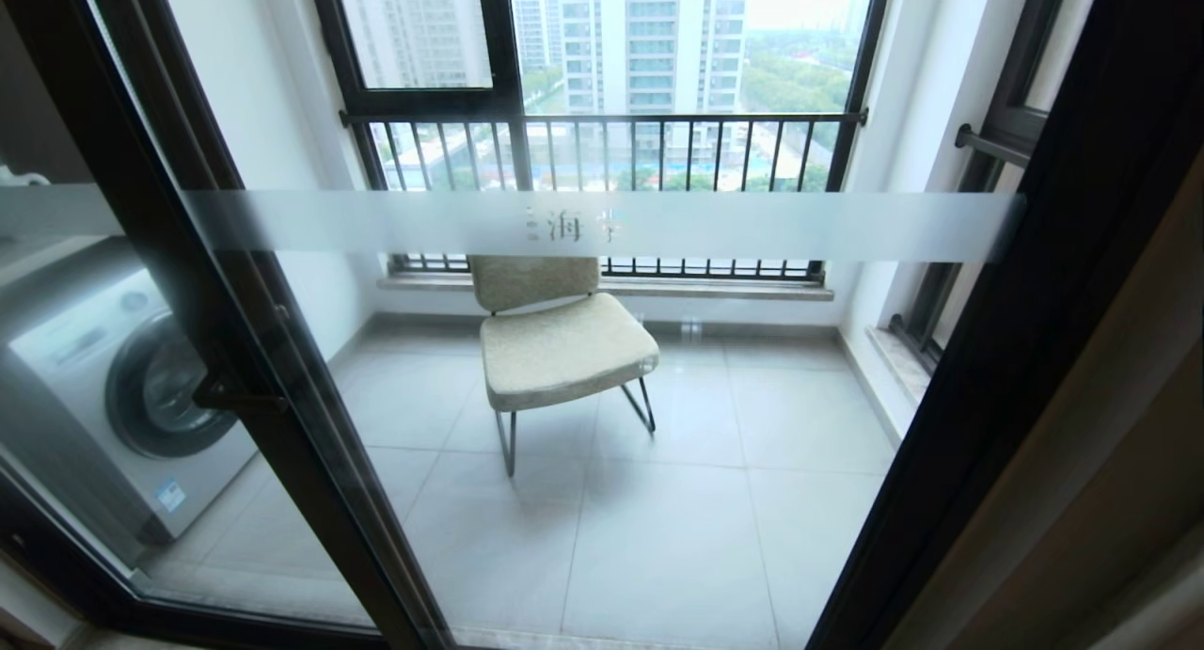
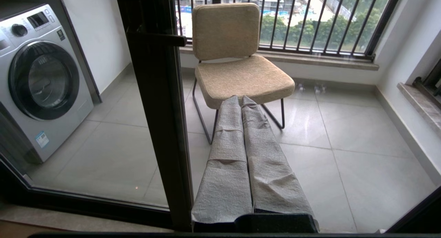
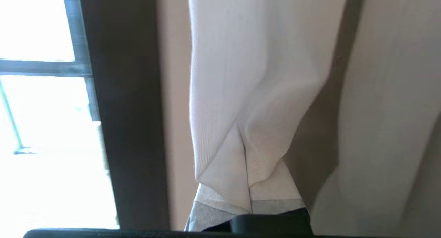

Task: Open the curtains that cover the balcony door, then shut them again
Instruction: Pull the inner curtains open on both sides

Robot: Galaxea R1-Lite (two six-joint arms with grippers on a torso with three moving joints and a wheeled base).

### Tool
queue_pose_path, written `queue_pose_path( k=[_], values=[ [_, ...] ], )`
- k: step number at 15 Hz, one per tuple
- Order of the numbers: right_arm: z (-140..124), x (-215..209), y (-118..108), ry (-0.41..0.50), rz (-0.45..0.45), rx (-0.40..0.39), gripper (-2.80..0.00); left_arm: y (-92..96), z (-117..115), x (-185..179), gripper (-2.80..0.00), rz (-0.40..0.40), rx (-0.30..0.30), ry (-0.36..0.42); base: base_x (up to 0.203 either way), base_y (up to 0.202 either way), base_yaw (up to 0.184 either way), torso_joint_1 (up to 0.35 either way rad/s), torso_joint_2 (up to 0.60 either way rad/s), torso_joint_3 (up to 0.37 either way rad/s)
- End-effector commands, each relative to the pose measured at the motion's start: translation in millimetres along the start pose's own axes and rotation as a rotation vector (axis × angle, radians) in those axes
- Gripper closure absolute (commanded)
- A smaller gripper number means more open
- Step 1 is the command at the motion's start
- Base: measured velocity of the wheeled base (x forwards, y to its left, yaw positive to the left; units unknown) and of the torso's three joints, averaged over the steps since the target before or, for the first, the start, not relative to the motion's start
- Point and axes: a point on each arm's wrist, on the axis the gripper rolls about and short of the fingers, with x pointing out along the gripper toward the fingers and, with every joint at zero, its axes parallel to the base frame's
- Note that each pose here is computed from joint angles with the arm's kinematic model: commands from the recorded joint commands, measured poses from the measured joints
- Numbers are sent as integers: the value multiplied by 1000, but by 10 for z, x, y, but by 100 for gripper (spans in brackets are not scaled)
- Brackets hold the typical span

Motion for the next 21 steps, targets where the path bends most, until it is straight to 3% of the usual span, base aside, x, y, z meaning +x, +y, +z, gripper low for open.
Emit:
queue_pose_path(
  k=[1, 6, 7, 8, 14, 21],
  values=[
    [24, -14, 186, -17, 70, 15, 0, 0, 1, 0, 0, 1, -1, -1, 0, 0, 0, 0, 0, 0],
    [-70, -5, 297, 0, 121, 50, 0, 0, 1, 0, 0, 1, -1, -1, 0, 0, 0, 0, 0, 0],
    [-85, -11, 298, 4, 120, 54, -262, 0, 0, 0, 0, 1, -1, -1, 0, 0, 0, 0, 0, 0],
    [-90, -20, 301, 5, 119, 54, -280, 0, 1, 0, 0, 1, -1, -1, 0, 0, 0, 0, 0, 0],
    [-125, -325, 488, 12, 100, 59, -280, 0, 0, 0, 0, 1, -1, 0, 0, 0, 0, 0, 0, 0],
    [-294, -1193, 1031, -22, 80, 42, -280, 0, 1, 0, 0, 1, -1, -1, 0, 0, 0, 0, 0, 0]
  ],
)
